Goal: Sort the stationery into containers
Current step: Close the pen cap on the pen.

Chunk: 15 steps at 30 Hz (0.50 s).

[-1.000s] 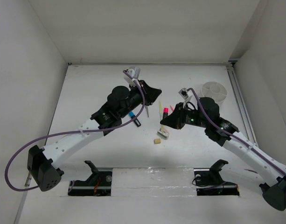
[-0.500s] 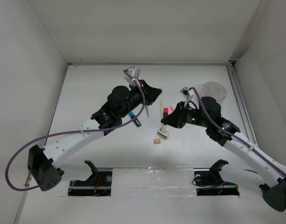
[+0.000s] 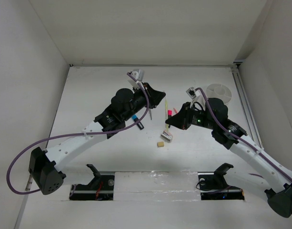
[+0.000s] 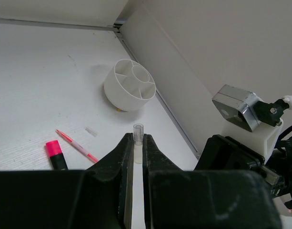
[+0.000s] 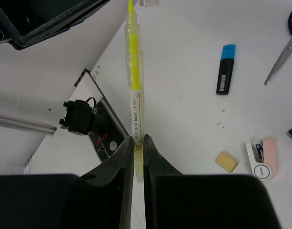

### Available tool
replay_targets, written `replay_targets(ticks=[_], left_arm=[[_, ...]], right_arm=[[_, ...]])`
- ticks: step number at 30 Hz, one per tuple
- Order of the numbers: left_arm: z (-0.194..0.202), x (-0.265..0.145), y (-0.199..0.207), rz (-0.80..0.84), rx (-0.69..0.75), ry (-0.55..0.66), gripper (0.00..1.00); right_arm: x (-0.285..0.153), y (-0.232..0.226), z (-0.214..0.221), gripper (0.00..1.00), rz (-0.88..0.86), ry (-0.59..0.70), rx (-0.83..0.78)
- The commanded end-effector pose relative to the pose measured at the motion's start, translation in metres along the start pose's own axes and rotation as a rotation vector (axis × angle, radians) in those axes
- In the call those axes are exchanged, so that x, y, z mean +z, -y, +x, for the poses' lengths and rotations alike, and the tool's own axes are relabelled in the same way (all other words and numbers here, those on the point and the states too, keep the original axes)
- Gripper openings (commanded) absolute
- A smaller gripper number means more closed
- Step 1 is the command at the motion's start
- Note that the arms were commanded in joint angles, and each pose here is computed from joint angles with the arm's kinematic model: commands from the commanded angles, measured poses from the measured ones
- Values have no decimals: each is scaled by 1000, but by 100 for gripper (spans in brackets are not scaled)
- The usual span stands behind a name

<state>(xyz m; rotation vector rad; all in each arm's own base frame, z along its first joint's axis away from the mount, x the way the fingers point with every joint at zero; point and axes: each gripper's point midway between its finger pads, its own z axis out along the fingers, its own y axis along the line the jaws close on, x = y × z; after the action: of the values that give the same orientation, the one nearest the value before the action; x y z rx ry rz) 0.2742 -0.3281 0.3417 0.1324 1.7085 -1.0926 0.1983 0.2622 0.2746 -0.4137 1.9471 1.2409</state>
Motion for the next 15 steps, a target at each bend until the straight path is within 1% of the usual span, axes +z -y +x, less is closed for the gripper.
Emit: replay_targets(ticks=[1, 4, 10, 15], left_arm=[[-19, 2, 18, 67, -2, 50, 0], [-23, 2, 21, 74, -12, 58, 0], [-30, 4, 9, -2, -36, 102, 0], [-37, 0, 14, 11, -47, 118, 0]], right_arm=[[-4, -18, -24, 0, -46, 64, -53], [-4, -18, -24, 0, -46, 64, -53], [-3, -14, -22, 0, -34, 62, -49], [-1, -11, -21, 0, -29, 54, -44]])
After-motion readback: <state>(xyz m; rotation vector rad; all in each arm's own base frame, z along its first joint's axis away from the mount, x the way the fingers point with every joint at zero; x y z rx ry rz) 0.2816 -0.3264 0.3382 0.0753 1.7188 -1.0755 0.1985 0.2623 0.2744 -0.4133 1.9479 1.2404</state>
